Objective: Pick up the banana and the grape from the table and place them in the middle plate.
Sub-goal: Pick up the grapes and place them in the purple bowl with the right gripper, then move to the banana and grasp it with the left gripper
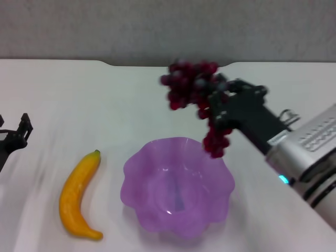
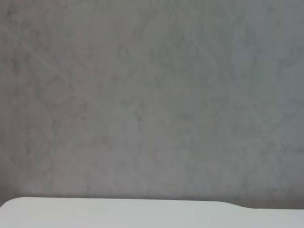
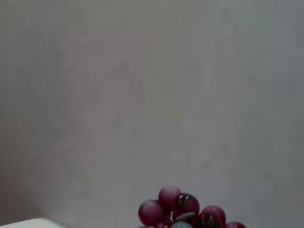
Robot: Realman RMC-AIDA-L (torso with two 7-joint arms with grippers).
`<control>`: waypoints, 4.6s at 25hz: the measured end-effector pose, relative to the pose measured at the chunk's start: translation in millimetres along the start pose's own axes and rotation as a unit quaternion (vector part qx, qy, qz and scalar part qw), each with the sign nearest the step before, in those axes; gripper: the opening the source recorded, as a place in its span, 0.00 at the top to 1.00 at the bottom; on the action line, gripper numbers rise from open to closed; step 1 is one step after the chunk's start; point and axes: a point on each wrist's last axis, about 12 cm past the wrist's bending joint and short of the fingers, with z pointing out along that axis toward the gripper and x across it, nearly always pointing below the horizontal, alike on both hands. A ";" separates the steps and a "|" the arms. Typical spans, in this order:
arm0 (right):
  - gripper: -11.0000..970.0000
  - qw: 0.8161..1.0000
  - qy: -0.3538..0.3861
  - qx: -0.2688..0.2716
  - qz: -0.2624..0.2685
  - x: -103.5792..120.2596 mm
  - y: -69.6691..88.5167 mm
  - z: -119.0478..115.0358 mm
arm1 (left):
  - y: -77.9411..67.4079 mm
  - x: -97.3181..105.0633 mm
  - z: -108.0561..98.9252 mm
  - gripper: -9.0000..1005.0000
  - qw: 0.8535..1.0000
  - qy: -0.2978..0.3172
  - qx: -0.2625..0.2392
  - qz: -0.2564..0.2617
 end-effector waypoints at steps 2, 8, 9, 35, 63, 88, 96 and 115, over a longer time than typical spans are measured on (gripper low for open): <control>0.78 1.000 0.008 -0.023 0.000 3.5 9.0 5.0 | -1.5 -0.4 0.7 0.31 1.000 0.000 0.003 0.000; 0.78 0.996 0.055 -0.072 -0.008 29.1 24.7 4.9 | -3.7 -2.4 2.6 0.31 1.000 -0.004 0.006 -0.004; 0.78 0.995 0.060 -0.080 -0.012 31.9 27.2 5.3 | -3.8 -2.5 2.7 0.31 1.000 -0.004 0.006 -0.004; 0.68 0.991 0.058 -0.119 -0.029 54.0 32.6 -8.8 | -6.6 -4.6 5.8 0.30 1.000 -0.006 0.009 -0.004; 0.22 0.973 0.044 0.222 0.045 91.0 -90.6 -88.3 | -9.9 -4.9 5.8 0.29 1.000 -0.008 0.013 -0.016; 0.22 0.974 0.097 0.201 0.043 102.3 -88.0 -86.7 | -71.0 -101.4 41.3 0.29 0.930 0.353 0.085 0.061; 0.22 0.974 0.101 0.199 0.042 103.2 -87.6 -87.1 | -75.2 -113.4 30.4 0.28 0.906 0.402 0.080 0.108; 0.22 0.974 0.102 0.198 0.045 103.4 -86.9 -86.2 | -101.1 -97.5 20.0 0.11 0.872 0.461 0.091 0.136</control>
